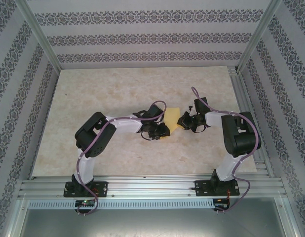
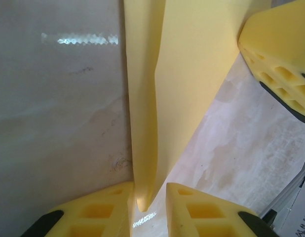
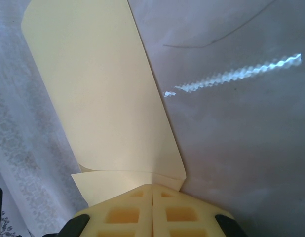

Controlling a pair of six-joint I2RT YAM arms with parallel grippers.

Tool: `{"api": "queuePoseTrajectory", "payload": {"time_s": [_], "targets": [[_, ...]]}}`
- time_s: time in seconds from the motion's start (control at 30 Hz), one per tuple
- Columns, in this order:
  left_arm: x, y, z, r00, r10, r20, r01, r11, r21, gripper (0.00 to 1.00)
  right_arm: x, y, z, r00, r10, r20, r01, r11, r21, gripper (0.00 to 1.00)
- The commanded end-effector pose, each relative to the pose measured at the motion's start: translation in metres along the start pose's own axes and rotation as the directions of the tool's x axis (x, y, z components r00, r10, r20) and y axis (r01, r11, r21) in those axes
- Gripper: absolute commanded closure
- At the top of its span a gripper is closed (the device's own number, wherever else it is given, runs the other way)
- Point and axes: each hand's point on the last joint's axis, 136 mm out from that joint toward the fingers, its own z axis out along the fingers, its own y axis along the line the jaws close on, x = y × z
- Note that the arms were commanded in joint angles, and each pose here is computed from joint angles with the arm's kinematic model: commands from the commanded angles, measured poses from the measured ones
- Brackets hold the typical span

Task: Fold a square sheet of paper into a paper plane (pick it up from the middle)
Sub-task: Turn over the triangle at the center of the table.

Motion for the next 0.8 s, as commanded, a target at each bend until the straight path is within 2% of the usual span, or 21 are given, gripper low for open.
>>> {"api": "queuePoseTrajectory", "payload": {"time_s": [0.0, 0.77], "targets": [[-0.0055, -0.0133, 0.0033, 1.000, 0.025, 0.016, -0.025, 0.999, 0.029, 0.77, -0.0029, 0.0027, 0.0039, 1.000, -0.015, 0.007, 0.015, 1.000, 0.000, 0.93], [-0.0076, -0.0193, -0.0001, 0.999, 0.034, 0.032, -0.035, 0.998, 0.052, 0.92, -0.0016, 0.0014, 0.0046, 1.000, -0.016, 0.003, 0.016, 1.000, 0.002, 0.93]]}}
